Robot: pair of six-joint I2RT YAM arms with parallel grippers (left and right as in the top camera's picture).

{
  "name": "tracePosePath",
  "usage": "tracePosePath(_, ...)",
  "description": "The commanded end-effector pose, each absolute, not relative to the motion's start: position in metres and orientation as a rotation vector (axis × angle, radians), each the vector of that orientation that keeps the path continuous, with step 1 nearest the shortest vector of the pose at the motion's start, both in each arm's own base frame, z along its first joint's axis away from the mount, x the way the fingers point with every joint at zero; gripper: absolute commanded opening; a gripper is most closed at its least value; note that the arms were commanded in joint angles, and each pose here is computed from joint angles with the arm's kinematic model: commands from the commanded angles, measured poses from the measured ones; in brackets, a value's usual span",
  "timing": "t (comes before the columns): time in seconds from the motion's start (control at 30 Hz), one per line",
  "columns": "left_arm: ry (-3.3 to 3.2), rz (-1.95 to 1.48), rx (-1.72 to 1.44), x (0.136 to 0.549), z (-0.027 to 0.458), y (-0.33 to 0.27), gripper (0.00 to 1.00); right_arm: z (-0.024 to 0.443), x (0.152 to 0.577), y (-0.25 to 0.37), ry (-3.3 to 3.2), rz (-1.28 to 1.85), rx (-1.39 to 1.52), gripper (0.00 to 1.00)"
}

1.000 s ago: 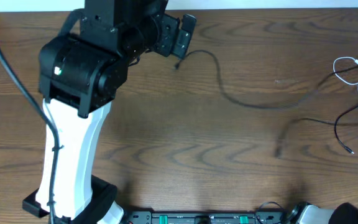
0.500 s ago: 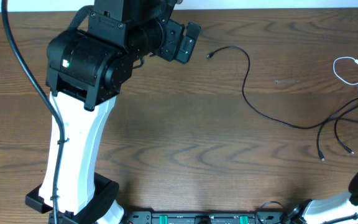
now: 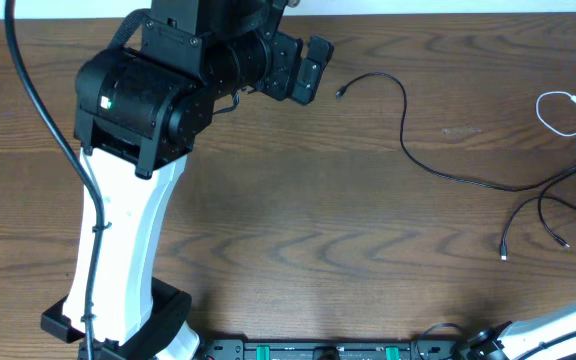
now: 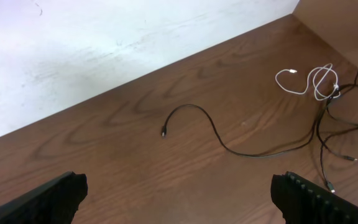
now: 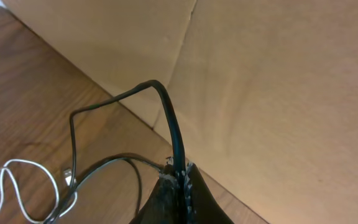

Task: Untangle cables

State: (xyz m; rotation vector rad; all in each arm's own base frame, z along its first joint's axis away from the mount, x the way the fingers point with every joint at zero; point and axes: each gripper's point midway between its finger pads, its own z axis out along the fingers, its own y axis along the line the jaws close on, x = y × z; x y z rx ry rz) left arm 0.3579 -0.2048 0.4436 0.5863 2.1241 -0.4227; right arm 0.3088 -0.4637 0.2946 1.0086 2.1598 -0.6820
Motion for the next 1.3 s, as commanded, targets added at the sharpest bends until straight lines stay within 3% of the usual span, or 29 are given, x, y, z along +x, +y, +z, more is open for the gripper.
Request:
tracePosePath(0.0, 2.117, -0.460, 0.574, 0.356, 0.448, -0.208, 1.00, 0.314, 0.307, -0.459, 2.082, -0.648, 1.050, 0.46)
tracePosePath(0.03, 2.117, -0.460, 0.574, 0.356, 0.448, -0.208, 1.00, 0.314, 0.307, -0.459, 2.068, -0.635, 1.075, 0.99)
tracePosePath(0.2, 2.113, -0.444, 0.593, 0.356, 0.447, -0.208, 1.00, 0.333, 0.311, -0.444, 2.036, -0.590, 1.039, 0.99)
tracePosePath(0.37, 2.127, -0.421, 0.621, 0.359, 0.440, -0.208, 1.00, 0.396, 0.300, -0.413, 1.907, -0.588, 1.002, 0.99)
tracePosePath(0.5, 2.170, -0.411, 0.630, 0.365, 0.426, -0.210, 1.00, 0.440, 0.304, -0.350, 1.885, -0.372, 0.822, 0.99)
tracePosePath(0.63, 2.237, -0.328, 0.714, 0.375, 0.396, -0.209, 1.00, 0.471, 0.307, -0.287, 1.865, -0.152, 0.638, 0.99)
tracePosePath(0.77, 2.422, -0.048, 0.657, 0.408, 0.336, -0.178, 1.00, 0.492, 0.287, -0.220, 1.892, -0.088, 0.491, 0.99)
tracePosePath(0.97, 2.474, -0.083, 0.686, 0.448, 0.284, -0.196, 1.00, 0.477, 0.283, -0.101, 2.056, 0.074, 0.188, 0.99)
tracePosePath(1.03, 2.468, -0.056, 0.664, 0.458, 0.280, -0.192, 1.00, 0.455, 0.287, -0.069, 2.164, 0.155, 0.122, 0.87)
tracePosePath(1.1, 2.439, -0.055, 0.624, 0.466, 0.288, -0.183, 1.00, 0.413, 0.302, -0.036, 2.344, 0.225, 0.029, 0.60)
tracePosePath(1.27, 2.420, -0.039, 0.555, 0.461, 0.311, -0.155, 1.00, 0.328, 0.343, 0.010, 2.612, 0.281, -0.100, 0.65)
